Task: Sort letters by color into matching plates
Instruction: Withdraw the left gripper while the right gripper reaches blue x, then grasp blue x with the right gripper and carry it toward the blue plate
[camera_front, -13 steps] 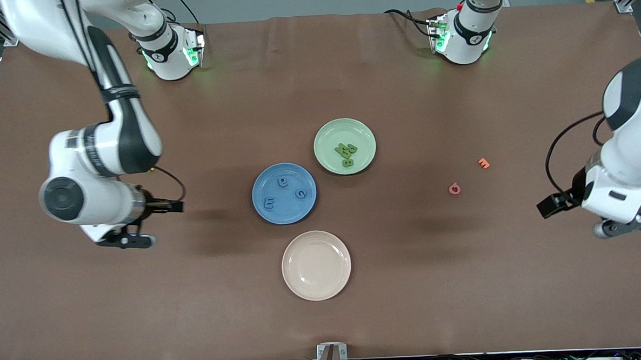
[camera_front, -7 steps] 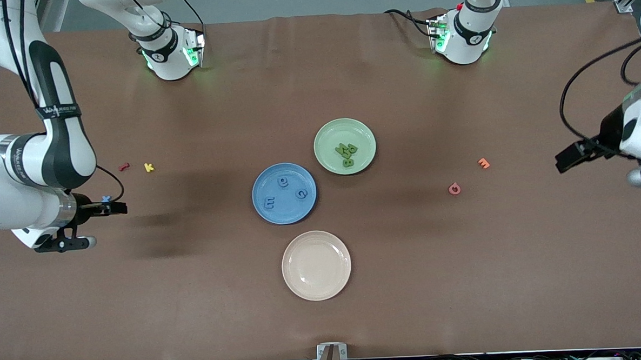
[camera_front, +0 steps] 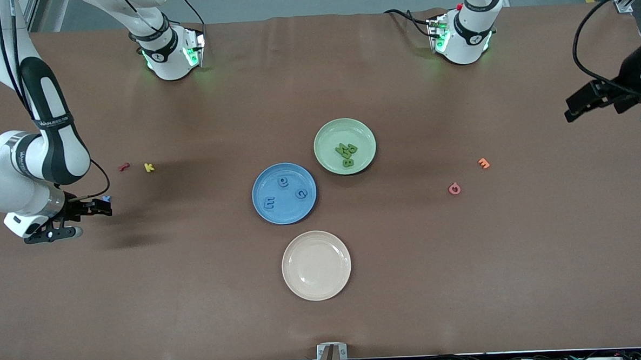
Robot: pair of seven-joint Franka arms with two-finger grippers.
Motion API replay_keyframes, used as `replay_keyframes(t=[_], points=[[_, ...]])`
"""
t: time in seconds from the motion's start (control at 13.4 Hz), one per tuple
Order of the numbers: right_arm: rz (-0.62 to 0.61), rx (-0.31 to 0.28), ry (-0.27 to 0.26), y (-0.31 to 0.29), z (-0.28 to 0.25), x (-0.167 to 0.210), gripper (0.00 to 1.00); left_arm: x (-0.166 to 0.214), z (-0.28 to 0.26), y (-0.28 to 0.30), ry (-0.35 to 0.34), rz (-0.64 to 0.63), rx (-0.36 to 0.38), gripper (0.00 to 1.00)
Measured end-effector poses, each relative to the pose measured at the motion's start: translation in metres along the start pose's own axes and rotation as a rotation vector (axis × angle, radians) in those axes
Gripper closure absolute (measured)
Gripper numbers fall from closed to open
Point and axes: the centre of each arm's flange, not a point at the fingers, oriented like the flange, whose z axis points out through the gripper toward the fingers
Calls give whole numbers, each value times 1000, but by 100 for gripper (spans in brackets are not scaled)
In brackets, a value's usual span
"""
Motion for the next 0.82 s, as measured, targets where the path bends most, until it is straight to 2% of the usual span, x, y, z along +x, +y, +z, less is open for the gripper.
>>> replay_keyframes(t=[0.22,0.37,0.82], points=[[5,-11,16,11,17,-17,0,-28,-1,24,-7,52,6,0],[15,-8,9,16,21,-23,0,-37,-5,20,-7,48,7,0],[40,10,-34,22,45,-47,0,-35,-2,3,-15,18,5,0]])
